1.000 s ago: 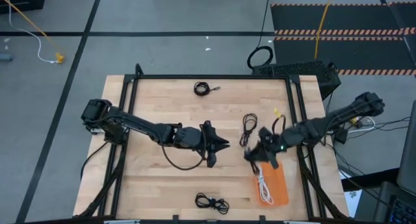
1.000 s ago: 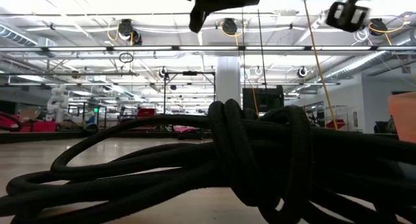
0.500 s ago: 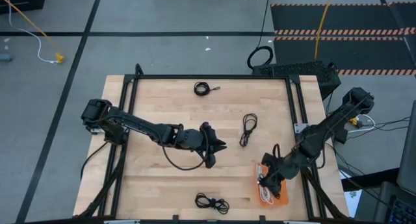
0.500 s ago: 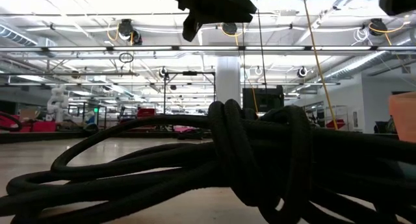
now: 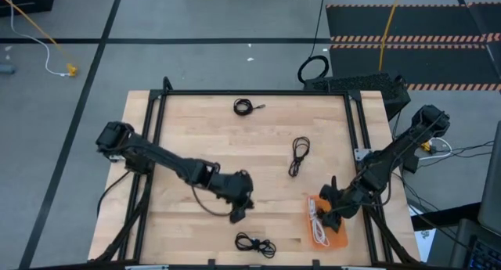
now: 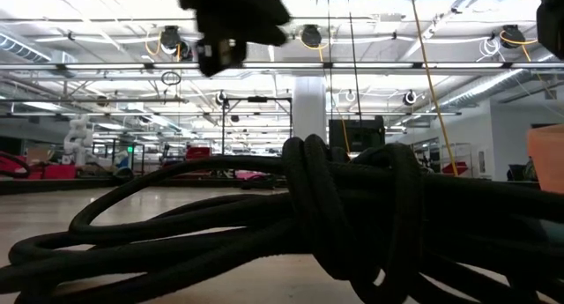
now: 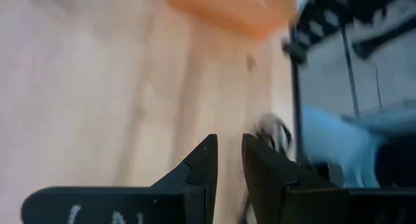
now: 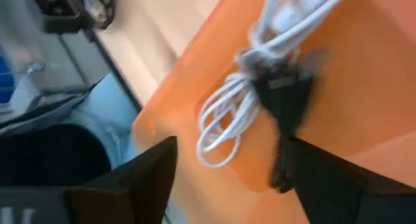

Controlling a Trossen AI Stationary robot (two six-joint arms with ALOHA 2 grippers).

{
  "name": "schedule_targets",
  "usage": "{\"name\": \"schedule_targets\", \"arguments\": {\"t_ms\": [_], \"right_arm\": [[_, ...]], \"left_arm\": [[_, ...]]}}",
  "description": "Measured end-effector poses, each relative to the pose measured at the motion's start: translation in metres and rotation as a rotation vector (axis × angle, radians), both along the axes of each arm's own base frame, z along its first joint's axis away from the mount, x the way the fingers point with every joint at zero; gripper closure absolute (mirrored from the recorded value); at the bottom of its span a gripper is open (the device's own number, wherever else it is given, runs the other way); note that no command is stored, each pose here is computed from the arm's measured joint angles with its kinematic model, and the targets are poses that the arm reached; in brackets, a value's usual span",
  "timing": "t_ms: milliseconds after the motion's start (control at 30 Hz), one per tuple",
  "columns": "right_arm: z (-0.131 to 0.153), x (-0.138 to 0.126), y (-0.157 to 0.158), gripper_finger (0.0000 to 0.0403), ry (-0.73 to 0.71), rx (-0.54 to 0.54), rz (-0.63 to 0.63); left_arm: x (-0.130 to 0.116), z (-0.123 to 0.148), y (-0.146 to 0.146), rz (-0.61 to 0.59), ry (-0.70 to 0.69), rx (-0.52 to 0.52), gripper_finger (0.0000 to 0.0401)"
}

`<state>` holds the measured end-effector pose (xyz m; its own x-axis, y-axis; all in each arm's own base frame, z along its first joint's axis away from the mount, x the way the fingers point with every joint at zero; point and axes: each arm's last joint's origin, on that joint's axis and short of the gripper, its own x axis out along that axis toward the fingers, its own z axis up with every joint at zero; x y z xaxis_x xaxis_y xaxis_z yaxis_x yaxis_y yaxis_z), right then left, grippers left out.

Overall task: Pick and place USB-C Cables
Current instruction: Put the bottom left black charger cable into the orange bin

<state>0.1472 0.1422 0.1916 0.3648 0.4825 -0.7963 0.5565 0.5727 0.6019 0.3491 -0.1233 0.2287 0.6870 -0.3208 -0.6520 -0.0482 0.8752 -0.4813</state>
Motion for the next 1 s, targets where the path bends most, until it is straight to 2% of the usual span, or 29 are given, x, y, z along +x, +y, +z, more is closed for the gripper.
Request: {"name": "schedule_targets", "arguments": {"t_ms": [100,233,533,667,833,1000], "right_arm": [[0.001,0.001,0.001,0.0106,-0.023,0.01,0.016],[0.002,0.002,0.002,0.0099,-0.057,-0.005,0.061],[0.005,0.004,0.004,0.0101,-0.099,0.021,0.069],[0.005,0.005,0.004,0.0101,-0.103,0.025,0.07],[0.005,0.005,0.004,0.0101,-0.104,0.025,0.069],[0.006,0.005,0.005,0.0101,-0.109,0.03,0.069]], "left_arm": [[-0.009,-0.003,-0.017,-0.044,0.039,0.001,0.0329],[-0.014,-0.009,-0.035,-0.094,0.054,0.009,0.0316],[-0.023,-0.015,-0.056,-0.151,0.072,0.017,0.0208],[-0.027,-0.018,-0.067,-0.124,0.109,-0.041,0.0174],[-0.034,-0.031,-0.091,-0.107,0.12,-0.056,0.0175],[-0.039,-0.045,-0.106,-0.103,0.122,-0.009,0.0193]]}}
